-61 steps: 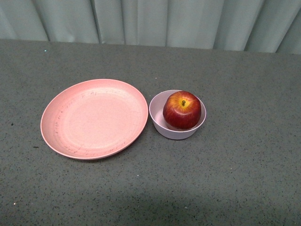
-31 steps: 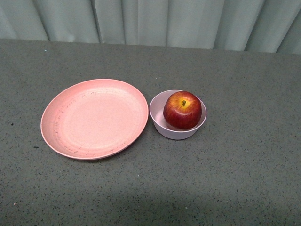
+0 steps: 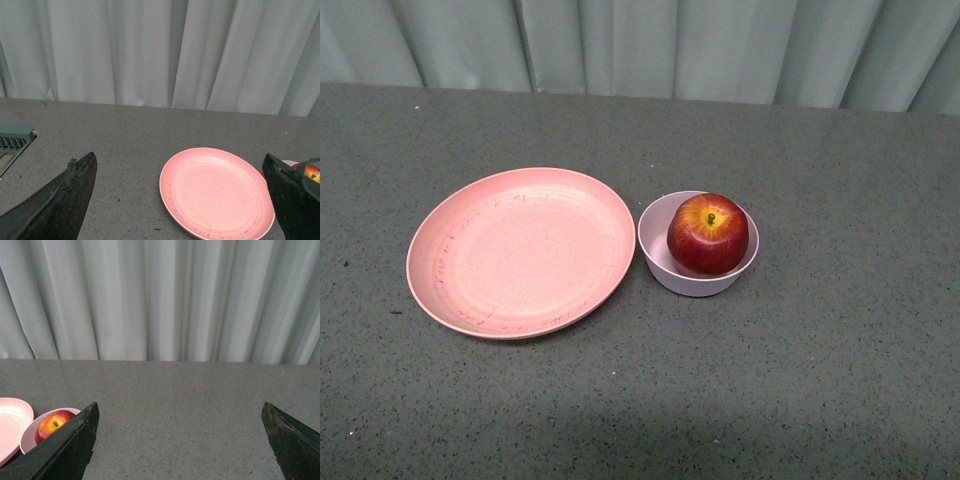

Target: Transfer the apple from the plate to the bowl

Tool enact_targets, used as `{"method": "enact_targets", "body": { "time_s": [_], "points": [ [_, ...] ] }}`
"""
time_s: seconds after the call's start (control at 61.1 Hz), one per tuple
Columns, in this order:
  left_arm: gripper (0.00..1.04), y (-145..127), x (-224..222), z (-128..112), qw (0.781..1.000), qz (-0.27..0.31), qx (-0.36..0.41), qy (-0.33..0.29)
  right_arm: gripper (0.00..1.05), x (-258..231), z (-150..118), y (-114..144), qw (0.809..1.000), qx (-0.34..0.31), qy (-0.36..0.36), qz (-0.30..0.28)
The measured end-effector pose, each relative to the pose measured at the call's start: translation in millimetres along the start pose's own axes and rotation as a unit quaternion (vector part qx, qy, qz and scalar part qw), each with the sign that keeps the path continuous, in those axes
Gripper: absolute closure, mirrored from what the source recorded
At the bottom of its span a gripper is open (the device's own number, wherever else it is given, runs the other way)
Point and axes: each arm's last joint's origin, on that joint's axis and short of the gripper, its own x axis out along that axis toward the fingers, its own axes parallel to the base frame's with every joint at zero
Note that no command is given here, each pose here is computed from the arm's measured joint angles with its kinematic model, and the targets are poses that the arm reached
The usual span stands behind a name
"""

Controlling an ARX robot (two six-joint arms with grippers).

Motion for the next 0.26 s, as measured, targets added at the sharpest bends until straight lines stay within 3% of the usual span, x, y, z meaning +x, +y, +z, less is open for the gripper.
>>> {"method": "enact_targets", "body": {
  "time_s": [0.262],
  "points": [
    [0.07, 0.0, 0.0, 0.0, 1.0, 0.0, 0.0, 0.0, 0.09, 0.0, 0.0, 0.0, 1.0, 0.0, 0.0, 0.0]
  ]
}}
